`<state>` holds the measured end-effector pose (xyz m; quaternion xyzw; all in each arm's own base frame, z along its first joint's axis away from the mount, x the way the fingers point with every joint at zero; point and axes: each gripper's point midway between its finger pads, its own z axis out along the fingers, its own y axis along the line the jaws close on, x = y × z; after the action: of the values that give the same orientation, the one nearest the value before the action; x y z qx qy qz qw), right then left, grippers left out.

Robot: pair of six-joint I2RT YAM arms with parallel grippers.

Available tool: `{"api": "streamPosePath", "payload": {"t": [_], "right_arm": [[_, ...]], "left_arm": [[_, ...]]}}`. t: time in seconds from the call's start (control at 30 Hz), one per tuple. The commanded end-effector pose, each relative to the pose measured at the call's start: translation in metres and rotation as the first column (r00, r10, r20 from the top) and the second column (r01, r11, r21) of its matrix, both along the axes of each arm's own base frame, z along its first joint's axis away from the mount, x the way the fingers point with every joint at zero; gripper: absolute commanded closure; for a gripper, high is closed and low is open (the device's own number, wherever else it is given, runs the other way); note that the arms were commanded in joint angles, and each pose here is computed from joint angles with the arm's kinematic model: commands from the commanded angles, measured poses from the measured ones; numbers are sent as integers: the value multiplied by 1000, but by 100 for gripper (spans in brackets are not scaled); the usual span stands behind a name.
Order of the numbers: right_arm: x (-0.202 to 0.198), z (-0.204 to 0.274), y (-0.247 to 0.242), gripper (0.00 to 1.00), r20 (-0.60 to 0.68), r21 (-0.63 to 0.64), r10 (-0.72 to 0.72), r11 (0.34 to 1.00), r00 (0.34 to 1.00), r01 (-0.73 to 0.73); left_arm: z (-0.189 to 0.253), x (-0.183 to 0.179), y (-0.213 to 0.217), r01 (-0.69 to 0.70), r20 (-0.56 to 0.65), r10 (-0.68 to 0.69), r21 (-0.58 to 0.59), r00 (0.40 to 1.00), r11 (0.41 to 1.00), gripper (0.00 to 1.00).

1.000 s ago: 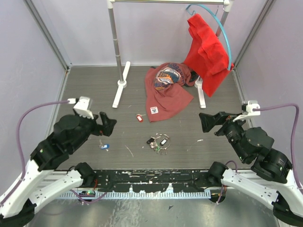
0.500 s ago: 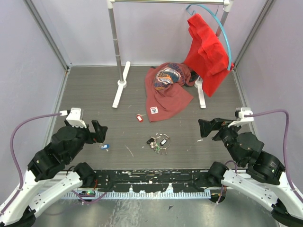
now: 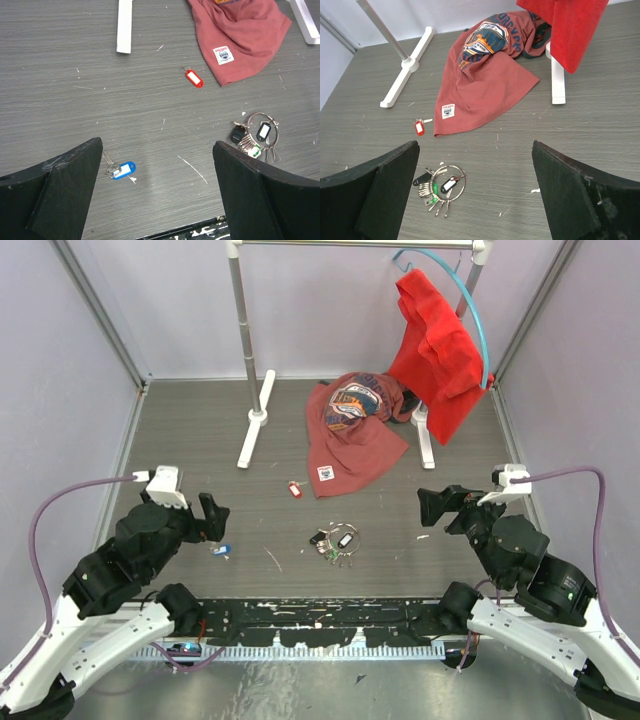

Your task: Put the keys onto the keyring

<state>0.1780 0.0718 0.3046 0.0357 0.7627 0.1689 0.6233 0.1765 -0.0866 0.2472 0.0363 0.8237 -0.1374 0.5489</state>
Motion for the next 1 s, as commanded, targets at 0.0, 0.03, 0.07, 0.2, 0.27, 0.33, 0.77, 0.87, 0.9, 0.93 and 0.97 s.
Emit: {"api": "streamPosePath", "payload": {"t": [0.0,0.03,0.07,0.2,0.27,0.33,0.77,0.87,0.9,0.93,0.97], "right_arm": [[6,6,-5,0,13,28,-60,998,998,59],[6,6,-6,0,10,25,-67,997,998,67],[7,6,-7,0,8,25,-76,997,997,75],[9,6,-8,0,6,19,-94,995,996,94],[10,5,-7,0,1,13,-98,995,995,98],[12,4,-4,0,-10,2,-97,995,995,97],[14,17,12,0,-16,-22,-30,999,999,30],[11,25,4,0,33,20,-38,999,999,38],[10,25,1,0,44,33,-44,999,998,43],[8,26,-2,0,54,46,-51,998,997,48],[7,26,-4,0,62,56,-53,997,997,50]], "left_arm": [[0,5,-4,-8,-10,8,3,1000,1000,2],[0,6,-4,-10,-13,11,6,1000,1000,2],[0,7,-5,-12,-16,12,8,1000,1000,2],[-1,10,-4,-34,-26,35,17,999,999,2],[-3,12,-3,-53,-33,53,21,998,998,2],[-7,15,-3,-70,-44,72,29,996,997,2],[7,12,2,-56,27,56,1,998,998,2],[12,8,11,-80,56,81,-20,995,997,2],[13,7,14,-92,62,93,-27,994,995,2],[11,7,17,-101,63,103,-30,993,994,2],[11,6,18,-105,64,107,-35,992,994,2]]}}
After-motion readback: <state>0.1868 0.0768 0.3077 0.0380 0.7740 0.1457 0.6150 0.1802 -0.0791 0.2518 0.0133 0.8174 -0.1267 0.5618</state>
